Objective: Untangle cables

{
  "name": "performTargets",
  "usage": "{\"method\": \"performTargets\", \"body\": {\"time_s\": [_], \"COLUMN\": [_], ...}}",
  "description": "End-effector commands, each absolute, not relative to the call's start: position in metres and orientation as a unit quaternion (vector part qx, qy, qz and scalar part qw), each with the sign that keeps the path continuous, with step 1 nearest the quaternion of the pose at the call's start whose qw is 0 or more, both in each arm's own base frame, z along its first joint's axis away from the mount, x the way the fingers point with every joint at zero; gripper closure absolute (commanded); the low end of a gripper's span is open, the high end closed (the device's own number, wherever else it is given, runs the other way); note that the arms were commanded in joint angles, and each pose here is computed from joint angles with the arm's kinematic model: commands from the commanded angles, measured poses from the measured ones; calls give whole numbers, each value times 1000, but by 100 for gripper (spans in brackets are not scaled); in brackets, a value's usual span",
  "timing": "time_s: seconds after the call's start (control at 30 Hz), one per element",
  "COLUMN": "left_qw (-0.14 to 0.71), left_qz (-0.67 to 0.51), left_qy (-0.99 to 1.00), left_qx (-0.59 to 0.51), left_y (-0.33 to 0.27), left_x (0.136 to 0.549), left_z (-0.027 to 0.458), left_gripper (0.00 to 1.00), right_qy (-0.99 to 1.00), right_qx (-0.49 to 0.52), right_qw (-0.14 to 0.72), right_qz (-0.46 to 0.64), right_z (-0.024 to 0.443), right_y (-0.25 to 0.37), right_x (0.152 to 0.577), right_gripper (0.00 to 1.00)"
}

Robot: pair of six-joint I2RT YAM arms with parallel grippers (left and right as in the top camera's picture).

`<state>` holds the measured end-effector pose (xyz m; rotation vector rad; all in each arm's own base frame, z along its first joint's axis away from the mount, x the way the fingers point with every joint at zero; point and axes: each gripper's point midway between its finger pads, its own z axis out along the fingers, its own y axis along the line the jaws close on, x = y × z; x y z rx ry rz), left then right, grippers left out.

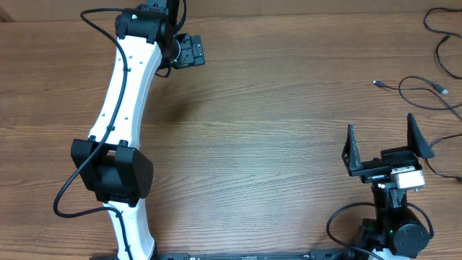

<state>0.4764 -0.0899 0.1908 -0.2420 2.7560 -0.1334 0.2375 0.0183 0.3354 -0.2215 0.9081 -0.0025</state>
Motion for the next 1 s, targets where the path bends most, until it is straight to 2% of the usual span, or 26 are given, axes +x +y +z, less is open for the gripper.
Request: {"method": "performTargets", "body": {"time_s": [0.0,0.3,0.57,0.73,0.97], "left_qw": [185,189,188,188,188], "left_qz": [-50,-51,-51,-51,-51], "left_qy": [979,978,978,978,978], "left_qx": [-73,-74,-74,-74,-74], "left_y": [-95,-96,-96,-96,-95], "left_x": [478,480,480,480,480], "left_z": [189,190,190,190,190], "left_gripper": [0,0,0,0,0], "right_qy": [437,443,527,606,769], "right_qx": [-71,-71,-58,-45,-7], "right_qw": [897,894,847,793,638], "right_qz": [2,4,16,29,52], "right_z": [337,334,294,250,141], "right_y": [8,8,4,2,-1], "right_x": [237,239,264,280,285], "right_gripper": [0,0,0,0,0]}}
